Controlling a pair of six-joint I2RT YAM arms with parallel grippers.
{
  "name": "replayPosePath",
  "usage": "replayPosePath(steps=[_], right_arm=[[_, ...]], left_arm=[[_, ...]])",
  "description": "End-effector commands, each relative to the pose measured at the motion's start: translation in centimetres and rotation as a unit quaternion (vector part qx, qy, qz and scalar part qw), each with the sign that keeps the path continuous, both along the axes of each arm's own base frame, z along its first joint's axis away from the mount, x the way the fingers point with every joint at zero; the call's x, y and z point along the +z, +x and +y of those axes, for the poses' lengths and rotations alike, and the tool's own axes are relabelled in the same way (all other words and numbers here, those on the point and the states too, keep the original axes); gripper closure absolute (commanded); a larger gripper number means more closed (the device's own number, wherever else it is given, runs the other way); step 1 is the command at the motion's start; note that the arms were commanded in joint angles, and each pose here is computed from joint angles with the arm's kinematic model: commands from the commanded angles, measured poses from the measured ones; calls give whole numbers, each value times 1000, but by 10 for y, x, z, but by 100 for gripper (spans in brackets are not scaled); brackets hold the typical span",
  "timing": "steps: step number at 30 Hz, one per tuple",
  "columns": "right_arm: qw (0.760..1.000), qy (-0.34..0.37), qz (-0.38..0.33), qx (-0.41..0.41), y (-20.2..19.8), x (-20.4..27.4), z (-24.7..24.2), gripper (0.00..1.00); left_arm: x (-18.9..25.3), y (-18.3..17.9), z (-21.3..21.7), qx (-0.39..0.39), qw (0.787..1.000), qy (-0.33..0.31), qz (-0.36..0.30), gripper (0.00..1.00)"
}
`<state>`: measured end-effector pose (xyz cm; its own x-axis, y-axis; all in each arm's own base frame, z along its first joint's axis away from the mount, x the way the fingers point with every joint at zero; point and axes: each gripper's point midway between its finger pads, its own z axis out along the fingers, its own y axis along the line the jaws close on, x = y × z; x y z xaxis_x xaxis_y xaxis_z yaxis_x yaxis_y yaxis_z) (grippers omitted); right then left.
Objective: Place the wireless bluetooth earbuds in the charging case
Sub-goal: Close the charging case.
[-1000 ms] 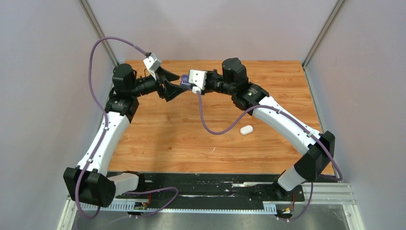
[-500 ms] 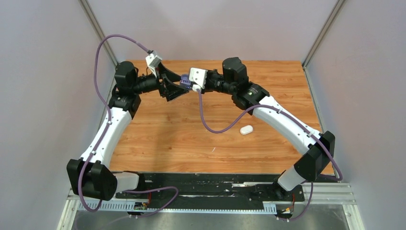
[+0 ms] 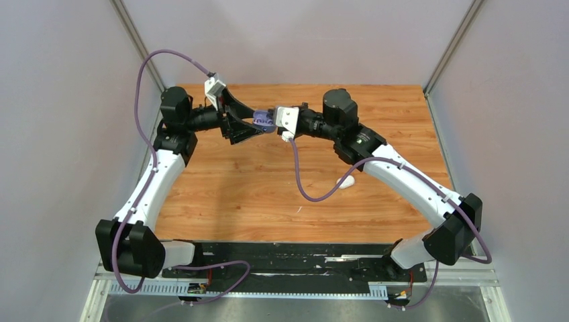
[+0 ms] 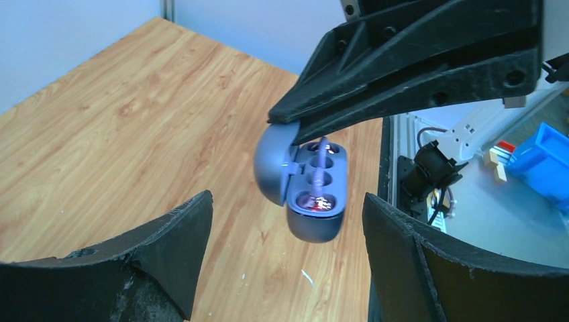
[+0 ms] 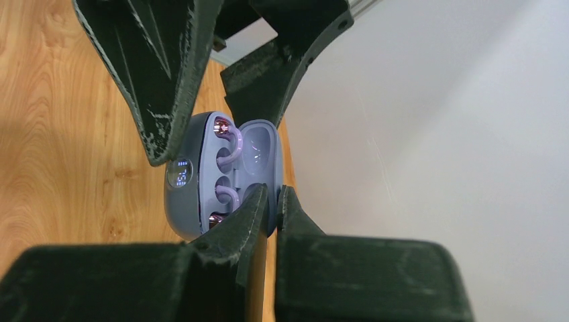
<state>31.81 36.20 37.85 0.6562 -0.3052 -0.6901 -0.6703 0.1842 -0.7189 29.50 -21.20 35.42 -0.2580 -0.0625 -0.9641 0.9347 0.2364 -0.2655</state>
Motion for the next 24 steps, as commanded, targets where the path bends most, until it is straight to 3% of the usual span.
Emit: replayPosePath(steps=[1,9,14,19,24], right_arm=[[997,48,-53,23,-14,43,-1,100],[996,67,-54,3,-3,51,1,100],[996,65,-55,2,0,49,4,100],[997,57,-58,-3,3,43,7,100],[997,56,-55,-5,7,41,11,100]], left_arm=[[16,0,0,-7,999,-14,-33,13],[7,-5,-2,-23,999,-15,-19,28],[10,-4,-4,-31,999,-24,-18,51],[16,-2,-5,-30,999,-31,-19,40],[17,-5,-9,-39,999,-31,-17,43]])
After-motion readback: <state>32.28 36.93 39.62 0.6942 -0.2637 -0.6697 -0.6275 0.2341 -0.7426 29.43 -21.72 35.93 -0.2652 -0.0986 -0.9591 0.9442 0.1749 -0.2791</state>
